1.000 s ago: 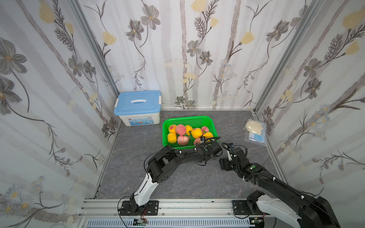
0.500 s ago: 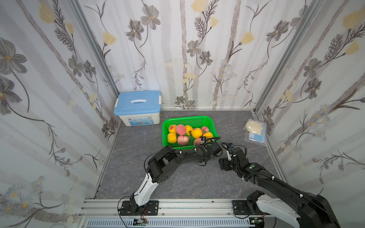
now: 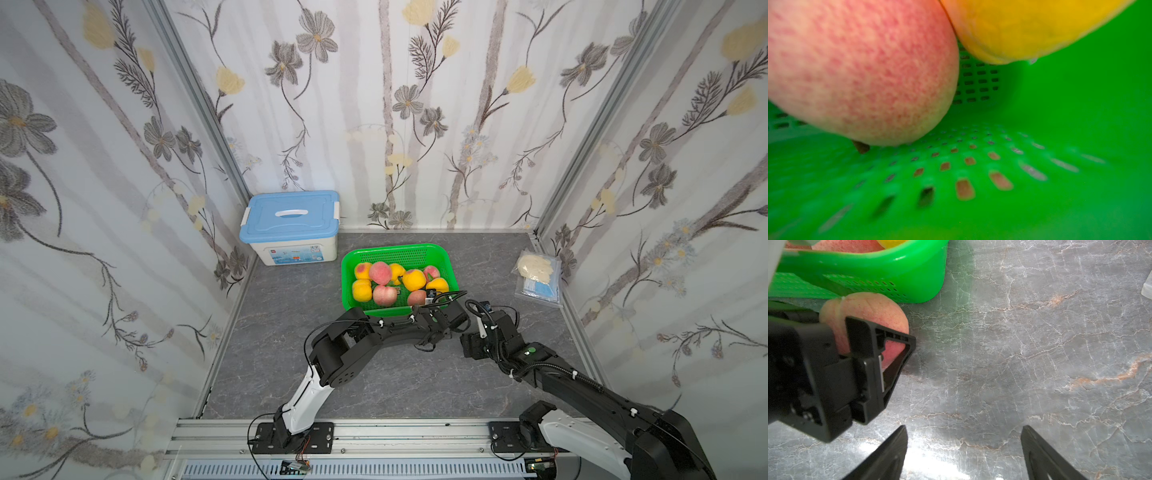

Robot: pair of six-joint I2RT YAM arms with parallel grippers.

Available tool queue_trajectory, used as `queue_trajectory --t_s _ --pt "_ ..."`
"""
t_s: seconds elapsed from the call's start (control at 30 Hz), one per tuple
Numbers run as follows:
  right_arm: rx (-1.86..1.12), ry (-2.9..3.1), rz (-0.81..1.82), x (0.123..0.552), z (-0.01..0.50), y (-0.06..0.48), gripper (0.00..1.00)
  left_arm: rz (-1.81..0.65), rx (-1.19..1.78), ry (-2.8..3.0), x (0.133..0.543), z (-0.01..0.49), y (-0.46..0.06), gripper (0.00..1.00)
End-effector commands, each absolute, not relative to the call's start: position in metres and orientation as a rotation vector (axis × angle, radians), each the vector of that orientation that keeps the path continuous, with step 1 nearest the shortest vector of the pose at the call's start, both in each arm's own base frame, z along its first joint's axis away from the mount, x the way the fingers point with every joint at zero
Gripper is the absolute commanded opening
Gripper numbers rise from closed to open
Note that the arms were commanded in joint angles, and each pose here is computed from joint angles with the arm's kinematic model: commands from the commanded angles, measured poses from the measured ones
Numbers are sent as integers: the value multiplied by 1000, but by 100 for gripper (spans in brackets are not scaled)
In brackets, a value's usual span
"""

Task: Put the peaches into the basket
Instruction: Pick up the peach from the center of the board.

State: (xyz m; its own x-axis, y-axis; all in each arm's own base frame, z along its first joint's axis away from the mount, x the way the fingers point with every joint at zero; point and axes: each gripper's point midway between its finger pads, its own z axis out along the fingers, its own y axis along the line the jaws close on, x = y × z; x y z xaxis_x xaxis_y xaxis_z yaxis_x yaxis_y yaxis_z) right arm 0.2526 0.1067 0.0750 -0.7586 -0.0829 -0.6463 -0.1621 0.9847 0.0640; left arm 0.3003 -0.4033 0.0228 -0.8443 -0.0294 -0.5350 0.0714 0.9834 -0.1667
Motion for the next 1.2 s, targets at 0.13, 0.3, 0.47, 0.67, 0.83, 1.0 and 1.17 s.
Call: queue_trajectory --t_s 0.13,0.3,0.47,0.67,0.83,1.0,1.17 --pt "-154 2410 172 257 81 110 86 -255 66 2574 292 24 -404 66" --pt "-152 2408 173 257 81 109 86 -291 87 2553 291 34 -411 66" --pt "-153 2408 173 257 81 109 86 -271 111 2565 284 26 -405 67" --pt "-151 2405 174 257 82 109 86 -275 143 2565 277 24 -407 67" --pt "-151 2403 175 257 82 109 86 -284 156 2561 276 26 -409 67" --pt "-151 2404 175 257 82 109 86 -290 162 2541 278 39 -409 67" --pt "-152 2405 176 257 82 110 86 -294 159 2515 279 56 -406 67"
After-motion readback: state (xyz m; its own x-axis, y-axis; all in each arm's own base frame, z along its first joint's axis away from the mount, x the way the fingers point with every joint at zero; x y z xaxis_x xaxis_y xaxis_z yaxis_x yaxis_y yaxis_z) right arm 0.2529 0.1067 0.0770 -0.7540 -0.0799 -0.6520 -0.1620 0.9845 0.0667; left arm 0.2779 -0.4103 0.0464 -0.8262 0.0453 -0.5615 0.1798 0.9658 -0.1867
